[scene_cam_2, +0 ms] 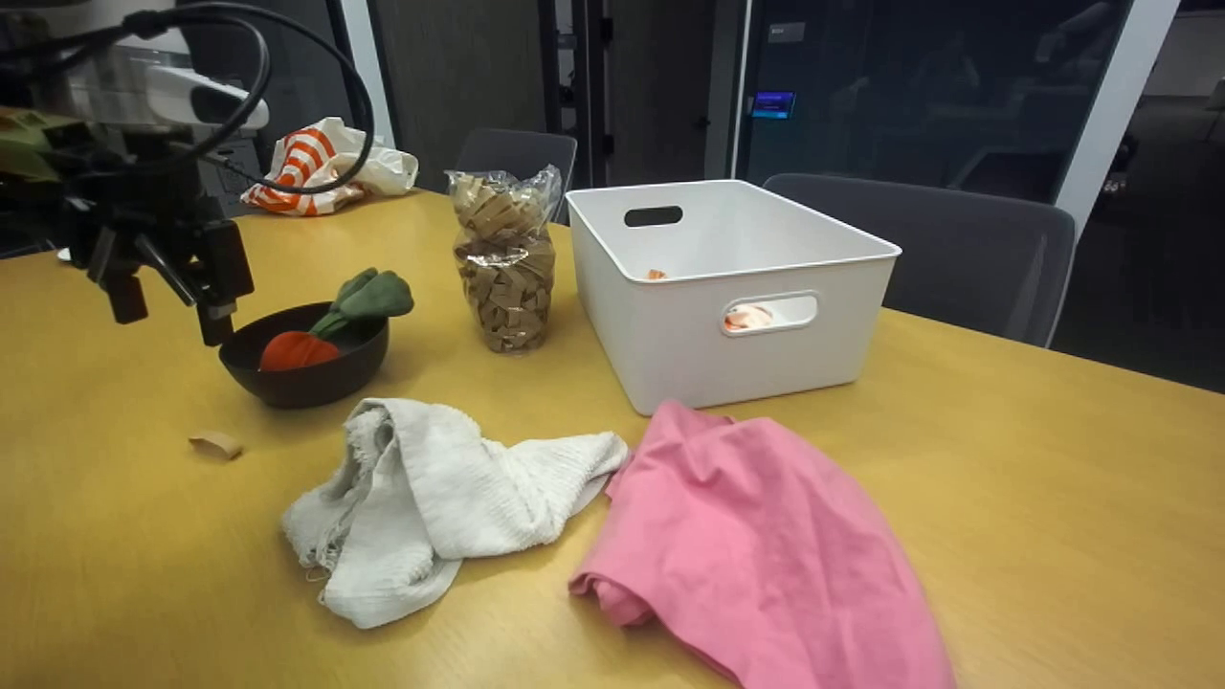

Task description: Put some rubber bands in the black bowl then put the radish in the bowl.

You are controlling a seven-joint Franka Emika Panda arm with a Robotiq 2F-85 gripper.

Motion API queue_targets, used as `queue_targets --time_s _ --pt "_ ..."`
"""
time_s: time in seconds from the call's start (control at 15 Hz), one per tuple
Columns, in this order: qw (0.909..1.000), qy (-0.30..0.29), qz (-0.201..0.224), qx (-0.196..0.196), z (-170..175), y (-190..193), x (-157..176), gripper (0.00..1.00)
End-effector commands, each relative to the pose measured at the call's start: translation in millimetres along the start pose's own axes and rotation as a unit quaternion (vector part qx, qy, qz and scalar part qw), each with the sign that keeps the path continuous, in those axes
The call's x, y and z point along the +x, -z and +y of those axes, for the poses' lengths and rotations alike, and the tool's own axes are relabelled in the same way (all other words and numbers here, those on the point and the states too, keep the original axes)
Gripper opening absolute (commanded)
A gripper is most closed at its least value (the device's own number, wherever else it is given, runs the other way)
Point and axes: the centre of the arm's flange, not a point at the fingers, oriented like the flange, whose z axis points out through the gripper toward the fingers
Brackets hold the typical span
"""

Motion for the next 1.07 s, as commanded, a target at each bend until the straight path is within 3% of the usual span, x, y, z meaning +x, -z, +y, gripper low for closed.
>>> queue_targets --time_s 0.0,0.6,1.0 --pt "1.0000 0.002 0.002 0.000 -1 0 0 1.00" --pt "0.9996 -0.012 -0.022 0.009 6 -53 22 1.00" --pt "0.9982 -0.029 -0.036 0.037 2 -86 17 1.00"
